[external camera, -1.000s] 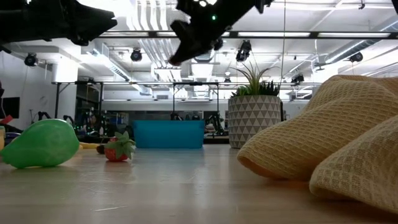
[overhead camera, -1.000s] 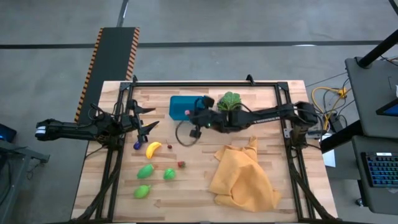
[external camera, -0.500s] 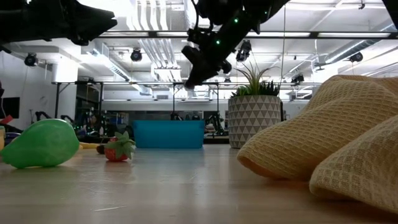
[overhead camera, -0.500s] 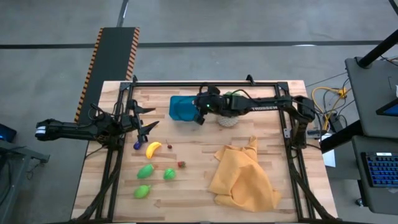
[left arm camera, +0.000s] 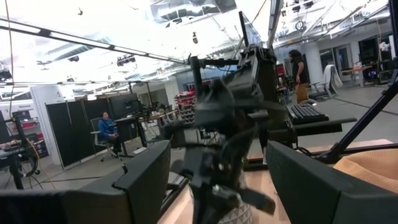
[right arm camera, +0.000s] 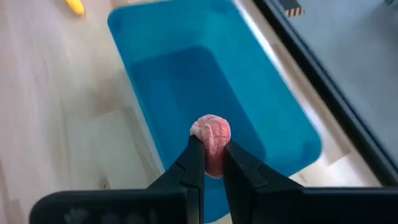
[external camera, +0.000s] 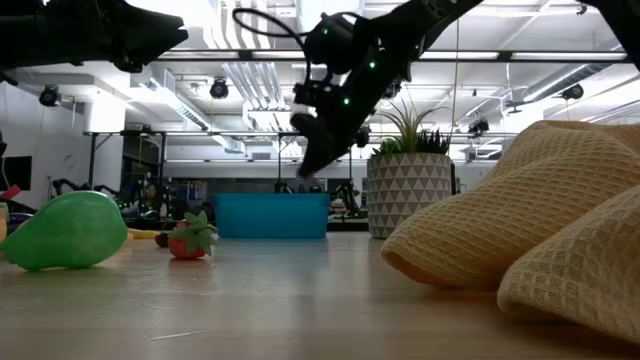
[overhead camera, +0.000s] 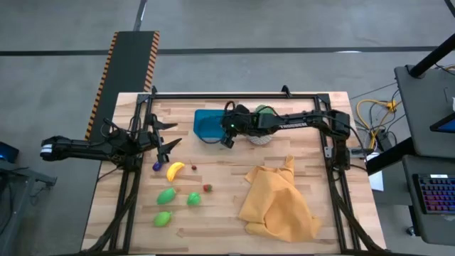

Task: Pick and placing Produce into tupperware
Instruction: Put the pink peach into the blue bin, then put the yellow corn into the blue bin

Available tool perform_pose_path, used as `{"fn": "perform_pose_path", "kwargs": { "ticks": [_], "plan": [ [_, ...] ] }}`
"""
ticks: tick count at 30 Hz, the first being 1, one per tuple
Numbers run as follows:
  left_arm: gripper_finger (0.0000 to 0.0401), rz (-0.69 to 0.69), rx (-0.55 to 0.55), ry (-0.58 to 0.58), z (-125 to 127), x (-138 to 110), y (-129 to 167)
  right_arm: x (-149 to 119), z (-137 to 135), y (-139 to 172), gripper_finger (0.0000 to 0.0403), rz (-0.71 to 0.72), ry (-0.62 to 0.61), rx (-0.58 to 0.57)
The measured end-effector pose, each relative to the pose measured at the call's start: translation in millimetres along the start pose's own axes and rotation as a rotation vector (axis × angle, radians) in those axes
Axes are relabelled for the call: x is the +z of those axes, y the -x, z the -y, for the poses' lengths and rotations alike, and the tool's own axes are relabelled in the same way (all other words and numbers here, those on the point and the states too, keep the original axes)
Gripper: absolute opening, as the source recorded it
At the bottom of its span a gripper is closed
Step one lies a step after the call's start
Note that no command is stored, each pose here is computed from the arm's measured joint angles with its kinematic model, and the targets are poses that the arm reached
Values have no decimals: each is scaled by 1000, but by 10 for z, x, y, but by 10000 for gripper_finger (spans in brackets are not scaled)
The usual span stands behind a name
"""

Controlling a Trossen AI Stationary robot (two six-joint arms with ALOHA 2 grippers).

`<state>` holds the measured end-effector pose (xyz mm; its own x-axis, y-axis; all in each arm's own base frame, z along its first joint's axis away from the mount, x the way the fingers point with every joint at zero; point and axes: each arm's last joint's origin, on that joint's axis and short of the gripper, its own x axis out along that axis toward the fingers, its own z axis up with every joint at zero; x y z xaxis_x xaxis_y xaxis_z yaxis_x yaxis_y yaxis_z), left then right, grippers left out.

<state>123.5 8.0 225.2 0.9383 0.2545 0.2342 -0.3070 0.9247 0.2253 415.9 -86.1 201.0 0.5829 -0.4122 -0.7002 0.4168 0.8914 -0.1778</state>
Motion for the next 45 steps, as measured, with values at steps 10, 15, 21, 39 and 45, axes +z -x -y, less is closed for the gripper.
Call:
{"fn": "perform_pose_path", "kwargs": {
  "ticks": [10, 15, 21, 39, 45],
  "plan": [
    [250, -1, 0, 0, 1, -2, 0, -78, -32, -117, 29, -35, 9, -3],
    [250, -2, -1, 0, 1, -2, -1, -85, -31, -117, 29, -40, 12, -5],
    [250, -2, -1, 0, 1, -3, -1, -111, -31, -123, 37, -53, 22, -6],
    [250, -2, -1, -1, 1, -3, -1, -116, -31, -124, 106, -55, 21, -6],
    [250, -2, -1, -1, 1, -3, -1, -13, -131, -14, 93, 24, -3, 111]
  ]
}}
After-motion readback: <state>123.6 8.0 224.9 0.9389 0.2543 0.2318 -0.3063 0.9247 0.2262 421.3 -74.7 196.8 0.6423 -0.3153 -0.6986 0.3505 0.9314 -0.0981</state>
